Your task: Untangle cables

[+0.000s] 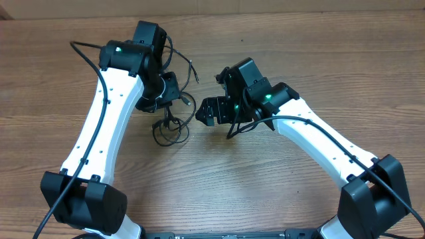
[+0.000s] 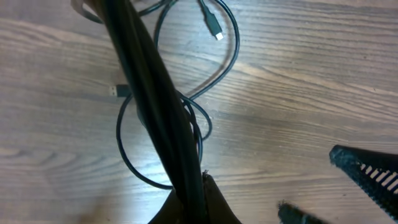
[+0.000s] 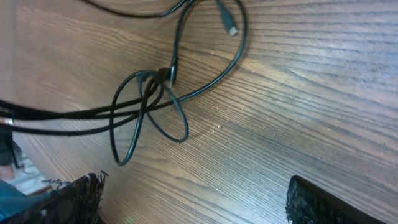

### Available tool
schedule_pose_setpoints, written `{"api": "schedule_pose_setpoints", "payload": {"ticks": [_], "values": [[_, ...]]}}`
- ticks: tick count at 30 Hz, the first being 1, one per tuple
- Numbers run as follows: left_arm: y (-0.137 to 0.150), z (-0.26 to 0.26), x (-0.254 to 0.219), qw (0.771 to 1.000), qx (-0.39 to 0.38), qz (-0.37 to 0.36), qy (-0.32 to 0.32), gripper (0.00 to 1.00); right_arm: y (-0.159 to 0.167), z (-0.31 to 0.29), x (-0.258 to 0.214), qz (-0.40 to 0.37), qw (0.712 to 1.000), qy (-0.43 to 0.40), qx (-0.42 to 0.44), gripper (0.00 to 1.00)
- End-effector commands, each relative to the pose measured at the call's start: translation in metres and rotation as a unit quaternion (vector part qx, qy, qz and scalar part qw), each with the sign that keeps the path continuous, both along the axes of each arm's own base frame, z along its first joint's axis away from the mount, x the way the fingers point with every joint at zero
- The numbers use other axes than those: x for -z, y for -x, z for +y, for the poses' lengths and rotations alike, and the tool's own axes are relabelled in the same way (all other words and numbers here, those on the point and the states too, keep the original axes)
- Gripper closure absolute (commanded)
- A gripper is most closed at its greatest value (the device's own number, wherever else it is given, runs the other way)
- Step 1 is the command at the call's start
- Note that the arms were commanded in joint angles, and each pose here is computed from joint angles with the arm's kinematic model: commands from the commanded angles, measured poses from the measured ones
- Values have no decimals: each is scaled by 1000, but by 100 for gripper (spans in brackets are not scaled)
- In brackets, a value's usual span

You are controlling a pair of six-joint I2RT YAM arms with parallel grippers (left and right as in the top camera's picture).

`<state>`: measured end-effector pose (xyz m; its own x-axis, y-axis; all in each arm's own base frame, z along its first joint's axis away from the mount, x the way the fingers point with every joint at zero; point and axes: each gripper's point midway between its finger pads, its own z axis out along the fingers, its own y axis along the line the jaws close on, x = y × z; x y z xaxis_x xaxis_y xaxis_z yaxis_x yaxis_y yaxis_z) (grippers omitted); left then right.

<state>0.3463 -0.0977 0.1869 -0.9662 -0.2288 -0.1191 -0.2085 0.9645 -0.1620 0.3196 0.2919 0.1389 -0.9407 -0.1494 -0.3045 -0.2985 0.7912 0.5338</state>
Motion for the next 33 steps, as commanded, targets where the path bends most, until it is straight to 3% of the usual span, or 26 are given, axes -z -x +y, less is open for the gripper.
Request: {"api": "schedule_pose_setpoints", "payload": {"ticks": [1, 6, 13, 25, 31, 33], "values": [[-6, -1, -15, 999, 37, -36, -6, 96, 10, 11, -1, -11, 999, -6, -41, 9], [-5, -6, -16, 999, -1, -29, 14, 96, 15, 20, -3, 2, 1000, -16, -27, 16], [-4, -14, -17, 998, -30, -20, 43, 95, 12, 37, -5, -11, 999, -33, -24, 46], [-3, -19, -18, 997, -53, -10, 64, 96, 6, 46, 33, 26, 999, -20, -9, 47], [-1, -35, -22, 993, -48, 0, 111, 96, 3, 48, 35, 22, 999, -23, -9, 53], [0, -40, -24, 991, -44, 3, 124, 95, 3, 48, 38, 25, 999, -20, -9, 62]]}}
